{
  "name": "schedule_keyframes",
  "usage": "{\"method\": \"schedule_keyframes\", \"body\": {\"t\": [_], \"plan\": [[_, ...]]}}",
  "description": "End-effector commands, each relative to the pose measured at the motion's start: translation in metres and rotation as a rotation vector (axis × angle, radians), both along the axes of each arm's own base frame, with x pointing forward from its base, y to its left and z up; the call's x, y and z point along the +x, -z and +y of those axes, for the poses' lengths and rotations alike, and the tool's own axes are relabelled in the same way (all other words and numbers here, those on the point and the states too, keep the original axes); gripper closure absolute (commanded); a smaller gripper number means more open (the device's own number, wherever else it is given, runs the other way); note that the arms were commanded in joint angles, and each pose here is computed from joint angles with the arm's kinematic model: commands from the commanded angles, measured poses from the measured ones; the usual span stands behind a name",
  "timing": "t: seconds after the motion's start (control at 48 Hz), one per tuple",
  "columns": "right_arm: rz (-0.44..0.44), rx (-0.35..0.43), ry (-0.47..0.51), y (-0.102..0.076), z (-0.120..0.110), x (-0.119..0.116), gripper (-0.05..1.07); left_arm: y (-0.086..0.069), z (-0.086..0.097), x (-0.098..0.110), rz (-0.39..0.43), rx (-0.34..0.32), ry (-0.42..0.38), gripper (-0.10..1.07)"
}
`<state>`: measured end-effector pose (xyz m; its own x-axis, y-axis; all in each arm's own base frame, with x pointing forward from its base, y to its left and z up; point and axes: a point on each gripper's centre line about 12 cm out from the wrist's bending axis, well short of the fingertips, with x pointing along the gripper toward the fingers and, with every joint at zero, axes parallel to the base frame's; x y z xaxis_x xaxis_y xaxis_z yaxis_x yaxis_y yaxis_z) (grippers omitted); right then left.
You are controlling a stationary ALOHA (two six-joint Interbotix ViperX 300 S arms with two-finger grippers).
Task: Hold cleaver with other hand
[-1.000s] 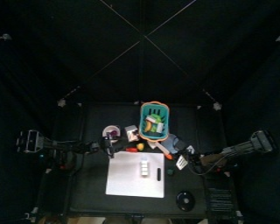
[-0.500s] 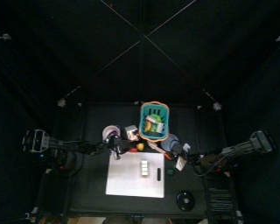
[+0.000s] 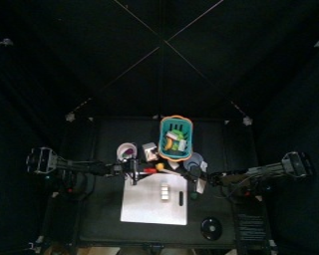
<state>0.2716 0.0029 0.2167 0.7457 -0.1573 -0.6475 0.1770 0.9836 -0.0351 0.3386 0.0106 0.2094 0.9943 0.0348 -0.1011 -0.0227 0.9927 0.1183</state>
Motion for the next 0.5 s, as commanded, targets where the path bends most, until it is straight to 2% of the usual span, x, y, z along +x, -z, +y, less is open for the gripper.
{"method": "schedule_keyframes", "body": {"t": [0.0,0.188,0.479], "plan": [[-0.023,-0.006,-0.012,-0.009,0.001,0.011,0.52,-0.004,-0.002,0.002,-0.046,0.001,0.02,0.12],[-0.035,-0.037,-0.028,-0.014,0.001,0.019,0.52,0.006,-0.005,0.006,-0.02,-0.022,0.03,0.12],[-0.057,-0.066,-0.059,-0.018,0.002,0.022,0.52,0.017,-0.004,0.019,-0.008,-0.015,0.034,0.12]]}}
